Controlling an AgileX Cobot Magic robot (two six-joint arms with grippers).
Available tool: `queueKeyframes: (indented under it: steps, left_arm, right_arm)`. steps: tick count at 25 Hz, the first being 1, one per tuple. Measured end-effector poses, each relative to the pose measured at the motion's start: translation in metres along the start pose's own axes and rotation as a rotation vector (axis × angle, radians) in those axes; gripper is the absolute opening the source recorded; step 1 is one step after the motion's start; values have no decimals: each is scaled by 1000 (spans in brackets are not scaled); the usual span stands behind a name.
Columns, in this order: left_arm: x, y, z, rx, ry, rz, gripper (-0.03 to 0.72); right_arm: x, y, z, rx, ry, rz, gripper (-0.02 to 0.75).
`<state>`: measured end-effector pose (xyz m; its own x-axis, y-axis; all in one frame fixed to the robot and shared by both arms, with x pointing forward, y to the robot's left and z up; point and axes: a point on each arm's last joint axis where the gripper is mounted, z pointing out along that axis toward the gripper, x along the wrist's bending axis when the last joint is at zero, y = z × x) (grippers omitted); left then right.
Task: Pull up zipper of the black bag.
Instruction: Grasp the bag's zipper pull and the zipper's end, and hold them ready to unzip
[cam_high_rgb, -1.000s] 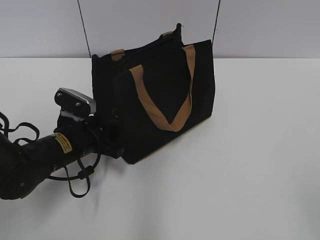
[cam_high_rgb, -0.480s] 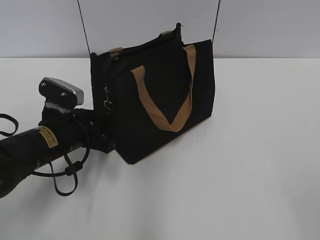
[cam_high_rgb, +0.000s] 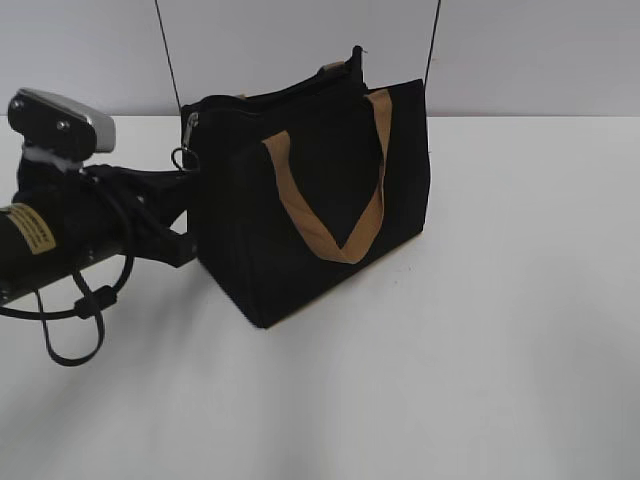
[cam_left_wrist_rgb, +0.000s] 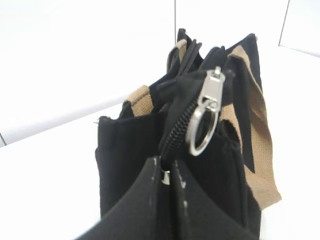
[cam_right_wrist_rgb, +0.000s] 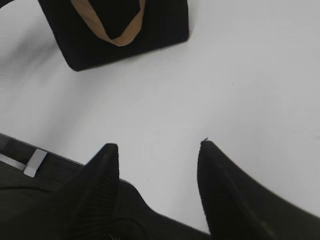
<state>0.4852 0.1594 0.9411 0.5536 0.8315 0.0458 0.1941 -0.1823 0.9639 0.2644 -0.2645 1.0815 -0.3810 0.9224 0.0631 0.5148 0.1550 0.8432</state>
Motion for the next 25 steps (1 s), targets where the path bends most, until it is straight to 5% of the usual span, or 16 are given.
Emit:
queueKeyframes:
  steps: [11, 18, 25]
  left_arm:
    - [-1, 59, -52, -74, -1, 81, 6]
    - [-1, 73, -70, -96, 1, 114, 6]
    - [-1, 75, -73, -96, 2, 122, 6]
  right_arm:
    - [-3, 37, 28, -81, 171, -30, 389]
    - [-4, 56, 47, -132, 301, -27, 389]
    - [-14, 85, 62, -139, 337, -56, 389]
